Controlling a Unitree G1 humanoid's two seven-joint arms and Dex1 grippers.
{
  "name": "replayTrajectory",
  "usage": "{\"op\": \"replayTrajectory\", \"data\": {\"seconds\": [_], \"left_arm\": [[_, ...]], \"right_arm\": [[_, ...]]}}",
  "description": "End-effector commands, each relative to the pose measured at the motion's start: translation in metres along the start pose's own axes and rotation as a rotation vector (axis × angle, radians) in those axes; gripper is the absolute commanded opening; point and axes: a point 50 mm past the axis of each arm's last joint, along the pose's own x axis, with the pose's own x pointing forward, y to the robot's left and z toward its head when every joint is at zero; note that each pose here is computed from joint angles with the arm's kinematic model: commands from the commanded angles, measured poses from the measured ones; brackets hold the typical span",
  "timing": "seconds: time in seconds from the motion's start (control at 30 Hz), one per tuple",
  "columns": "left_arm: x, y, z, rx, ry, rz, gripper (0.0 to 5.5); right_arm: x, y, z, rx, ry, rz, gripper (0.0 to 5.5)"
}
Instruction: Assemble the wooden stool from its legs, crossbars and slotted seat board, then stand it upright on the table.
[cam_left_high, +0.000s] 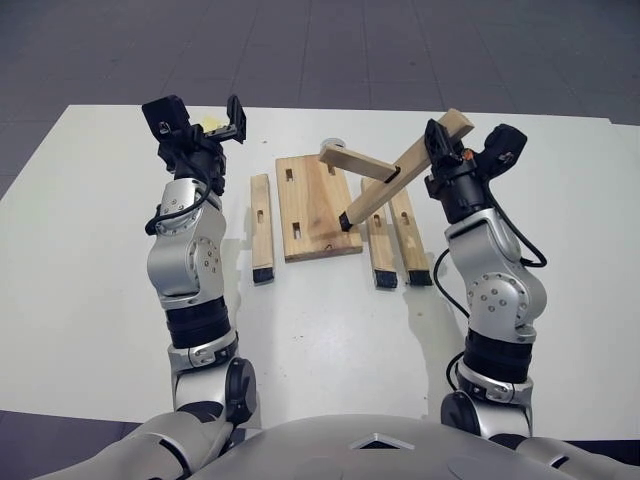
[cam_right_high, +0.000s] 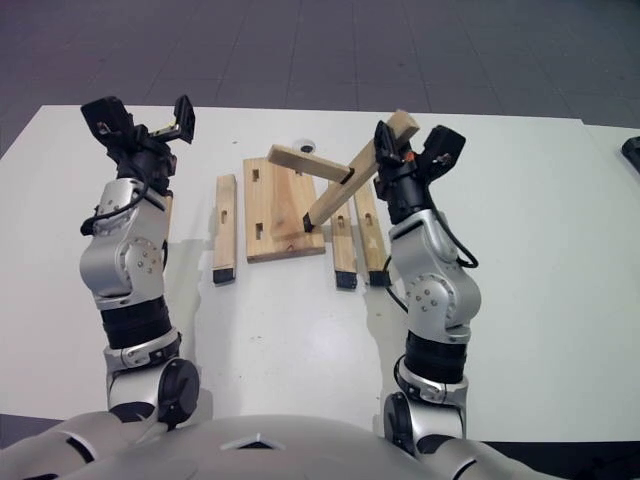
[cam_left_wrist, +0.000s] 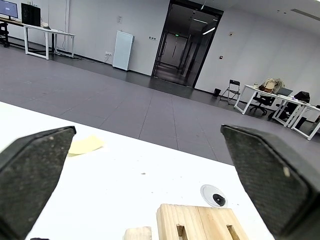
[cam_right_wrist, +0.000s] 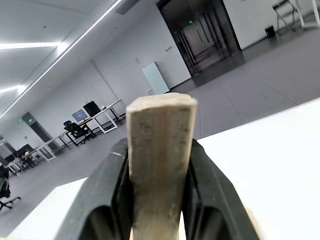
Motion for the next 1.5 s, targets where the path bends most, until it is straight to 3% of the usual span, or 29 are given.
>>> {"op": "replayTrajectory", "data": {"seconds": [0.03, 0.47, 0.8, 1.07, 1.27, 1.5], "left_arm": [[0.000, -0.008, 0.015, -0.015, -0.048, -0.010, 5.40], [-0.002, -0.023, 0.040, -0.078, -0.107, -0.021, 5.40], [-0.006, -0.031, 0.037, -0.067, -0.095, -0.031, 5.40], [0.000, -0.050, 0.034, -0.062, -0.090, -0.080, 5.40], [0.003, -0.058, 0.033, -0.060, -0.093, -0.107, 5.40], [0.003, -0.061, 0.029, -0.057, -0.087, -0.117, 5.40]], "right_arm": [[-0.007, -0.011, -0.025, -0.121, 0.132, -0.057, 1.02], [-0.014, -0.001, -0.049, -0.309, 0.288, 0.034, 1.02], [-0.033, -0.030, -0.080, -0.373, 0.523, -0.015, 1.02], [-0.005, -0.004, -0.049, -0.330, 0.259, 0.064, 1.02], [0.003, 0.002, -0.042, -0.311, 0.184, 0.079, 1.02], [0.006, 0.007, -0.040, -0.295, 0.157, 0.102, 2.30]]}}
